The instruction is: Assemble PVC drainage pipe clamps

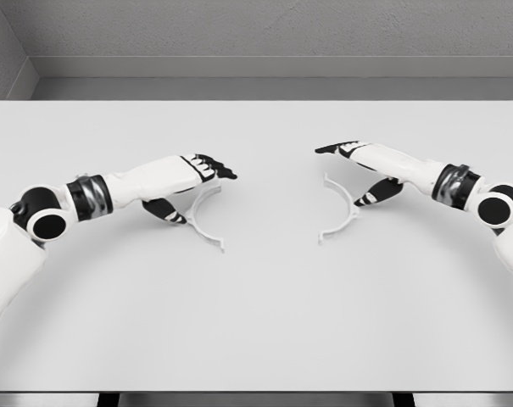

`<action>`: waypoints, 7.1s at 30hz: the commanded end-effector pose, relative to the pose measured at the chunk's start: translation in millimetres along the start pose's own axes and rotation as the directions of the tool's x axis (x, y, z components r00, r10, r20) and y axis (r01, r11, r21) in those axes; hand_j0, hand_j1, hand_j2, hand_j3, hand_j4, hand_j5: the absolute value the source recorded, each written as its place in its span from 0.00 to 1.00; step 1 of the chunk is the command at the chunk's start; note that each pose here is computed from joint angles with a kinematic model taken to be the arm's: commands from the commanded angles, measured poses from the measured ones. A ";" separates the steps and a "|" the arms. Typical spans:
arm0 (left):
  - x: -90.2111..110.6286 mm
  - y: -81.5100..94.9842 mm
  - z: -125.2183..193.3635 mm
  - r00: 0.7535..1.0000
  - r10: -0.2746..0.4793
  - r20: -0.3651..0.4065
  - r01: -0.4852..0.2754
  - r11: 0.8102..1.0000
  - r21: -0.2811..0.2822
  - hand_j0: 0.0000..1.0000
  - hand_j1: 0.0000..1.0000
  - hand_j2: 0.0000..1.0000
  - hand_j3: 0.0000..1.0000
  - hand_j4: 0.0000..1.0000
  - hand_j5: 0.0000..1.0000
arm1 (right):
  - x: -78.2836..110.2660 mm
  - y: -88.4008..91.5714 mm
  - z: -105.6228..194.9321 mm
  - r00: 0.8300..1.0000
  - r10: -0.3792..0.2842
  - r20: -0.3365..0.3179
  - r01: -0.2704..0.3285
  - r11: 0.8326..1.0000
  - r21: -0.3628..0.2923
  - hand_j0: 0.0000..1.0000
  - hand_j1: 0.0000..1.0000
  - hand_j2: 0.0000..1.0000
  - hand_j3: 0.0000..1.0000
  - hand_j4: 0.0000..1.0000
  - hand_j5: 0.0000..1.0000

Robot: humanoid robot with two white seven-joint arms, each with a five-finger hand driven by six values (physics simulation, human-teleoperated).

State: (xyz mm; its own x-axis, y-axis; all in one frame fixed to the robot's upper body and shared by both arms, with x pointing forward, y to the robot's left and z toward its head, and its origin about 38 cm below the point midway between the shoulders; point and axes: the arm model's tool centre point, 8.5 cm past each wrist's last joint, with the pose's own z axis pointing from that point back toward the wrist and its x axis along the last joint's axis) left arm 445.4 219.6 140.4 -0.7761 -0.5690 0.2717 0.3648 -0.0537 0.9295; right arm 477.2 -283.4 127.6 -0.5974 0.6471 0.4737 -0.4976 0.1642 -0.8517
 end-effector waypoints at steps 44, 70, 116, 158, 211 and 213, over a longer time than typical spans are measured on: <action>2.1 7.5 -32.7 0.999 -0.035 -0.007 0.035 0.999 -0.007 1.00 1.00 1.00 1.00 1.00 1.00 | -4.7 -15.5 -46.9 0.999 0.001 -0.049 0.000 1.000 0.012 1.00 1.00 1.00 1.00 1.00 1.00; 16.9 3.6 -56.8 0.999 -0.038 0.028 0.039 0.999 -0.013 1.00 1.00 1.00 1.00 1.00 1.00 | -3.9 -40.2 -45.2 0.999 0.010 -0.053 -0.012 0.999 -0.036 1.00 1.00 1.00 1.00 1.00 1.00; -27.3 56.3 -19.9 0.987 -0.122 -0.106 0.124 0.992 0.017 1.00 1.00 1.00 1.00 1.00 1.00 | 26.3 -8.2 3.1 0.994 0.104 0.039 -0.104 0.995 -0.002 1.00 1.00 1.00 1.00 1.00 1.00; -7.7 94.0 157.8 0.980 -0.153 -0.131 0.163 0.984 0.070 1.00 1.00 1.00 1.00 1.00 1.00 | 22.5 -5.0 -58.9 0.999 0.046 0.012 -0.046 0.997 0.057 1.00 1.00 1.00 1.00 1.00 1.00; -7.1 93.6 158.9 0.982 -0.143 -0.126 0.153 0.985 0.076 1.00 1.00 1.00 1.00 1.00 1.00 | 72.1 -6.7 -106.5 0.986 0.104 0.128 -0.121 0.983 0.137 1.00 1.00 1.00 1.00 1.00 1.00; -7.1 95.1 159.6 0.982 -0.142 -0.126 0.153 0.985 0.080 1.00 1.00 1.00 1.00 1.00 1.00 | 74.4 -6.1 -108.6 0.986 0.102 0.134 -0.120 0.983 0.136 1.00 1.00 1.00 1.00 1.00 1.00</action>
State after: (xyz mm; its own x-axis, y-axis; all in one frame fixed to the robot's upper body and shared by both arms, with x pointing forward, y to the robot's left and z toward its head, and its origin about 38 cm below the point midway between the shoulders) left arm 403.5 348.6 265.2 -0.7506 -0.6537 0.0966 0.1985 -0.0836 0.9765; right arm 504.3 -160.1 144.1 -0.7237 0.5606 0.4025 -0.4998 -0.0236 -0.8658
